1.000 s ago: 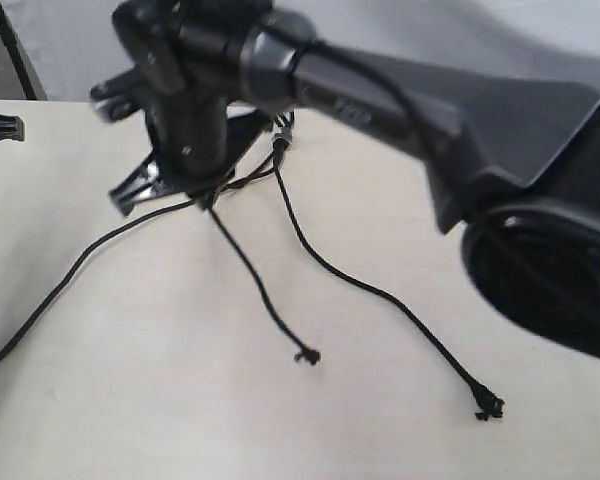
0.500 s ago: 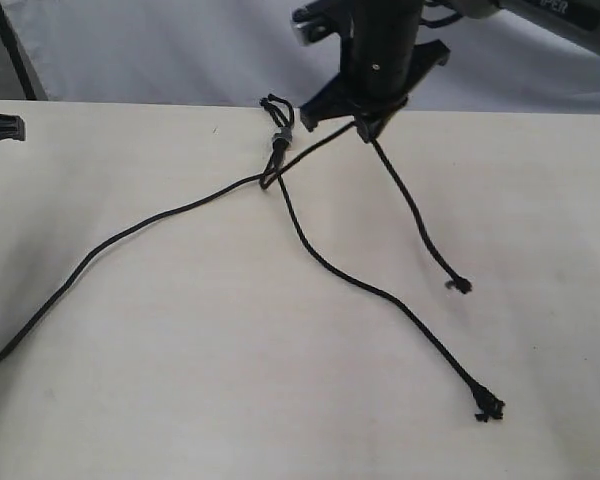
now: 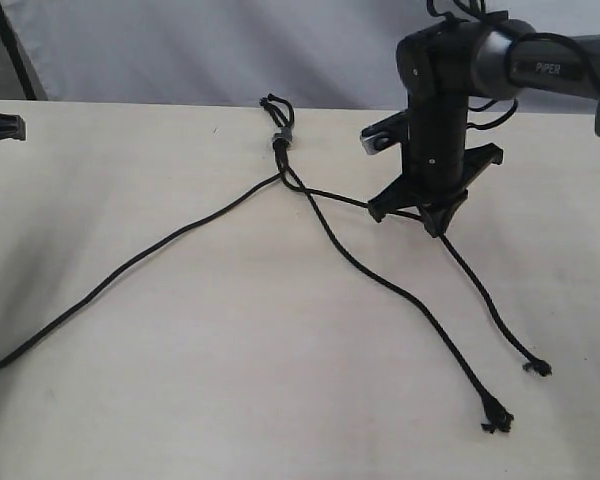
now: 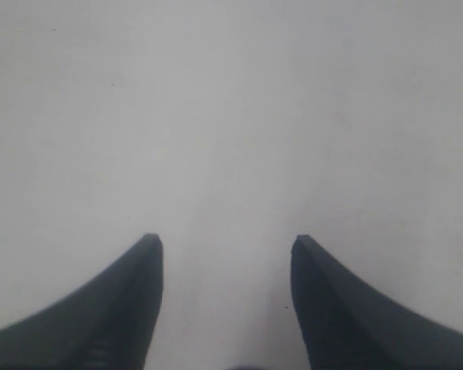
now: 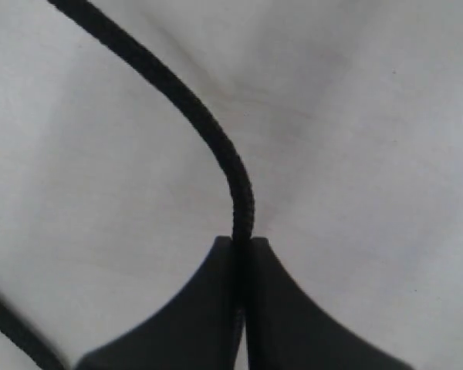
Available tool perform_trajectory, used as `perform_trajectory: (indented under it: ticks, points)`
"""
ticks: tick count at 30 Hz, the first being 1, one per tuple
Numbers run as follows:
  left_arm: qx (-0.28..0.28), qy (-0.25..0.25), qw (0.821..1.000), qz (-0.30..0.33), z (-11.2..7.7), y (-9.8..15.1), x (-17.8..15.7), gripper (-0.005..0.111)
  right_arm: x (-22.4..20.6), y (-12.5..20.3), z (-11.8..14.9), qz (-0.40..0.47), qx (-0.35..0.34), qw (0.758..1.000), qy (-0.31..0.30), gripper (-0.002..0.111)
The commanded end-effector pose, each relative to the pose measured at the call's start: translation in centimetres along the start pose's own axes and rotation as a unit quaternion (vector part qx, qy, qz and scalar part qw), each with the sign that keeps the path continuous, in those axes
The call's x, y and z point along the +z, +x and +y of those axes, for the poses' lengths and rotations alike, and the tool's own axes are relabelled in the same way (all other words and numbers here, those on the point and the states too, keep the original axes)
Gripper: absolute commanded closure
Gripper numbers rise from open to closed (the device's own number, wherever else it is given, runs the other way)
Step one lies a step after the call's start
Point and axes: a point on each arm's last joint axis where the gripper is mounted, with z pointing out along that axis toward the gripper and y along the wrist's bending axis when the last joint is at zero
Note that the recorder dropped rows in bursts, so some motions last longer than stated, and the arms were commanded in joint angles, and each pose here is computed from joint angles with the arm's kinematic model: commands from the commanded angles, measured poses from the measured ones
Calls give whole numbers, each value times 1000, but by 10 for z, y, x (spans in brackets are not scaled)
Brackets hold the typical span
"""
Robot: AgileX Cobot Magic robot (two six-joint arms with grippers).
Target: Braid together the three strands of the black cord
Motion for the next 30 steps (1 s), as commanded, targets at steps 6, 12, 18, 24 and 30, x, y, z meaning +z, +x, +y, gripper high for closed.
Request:
perform_trajectory:
  ticks: [6, 12, 18, 24, 30]
  points:
    - [-9, 7, 1000, -7, -1, 0, -1, 57, 28, 22, 25, 55, -35, 998, -26, 109]
    - [-17, 12, 1000, -6, -1, 0, -1, 57, 36, 38, 89, 83, -82, 989, -92, 109]
    - [-17, 12, 1000, -6, -1, 0, -1, 57, 10, 53, 182, 53, -250, 949, -184, 109]
    - [-17, 12, 1000, -6, -1, 0, -1, 57, -39, 56, 186, -37, -295, 947, -124, 109]
    - [-17, 11, 1000, -4, -1, 1, -1, 57, -72, 44, 120, -107, -184, 976, -53, 109]
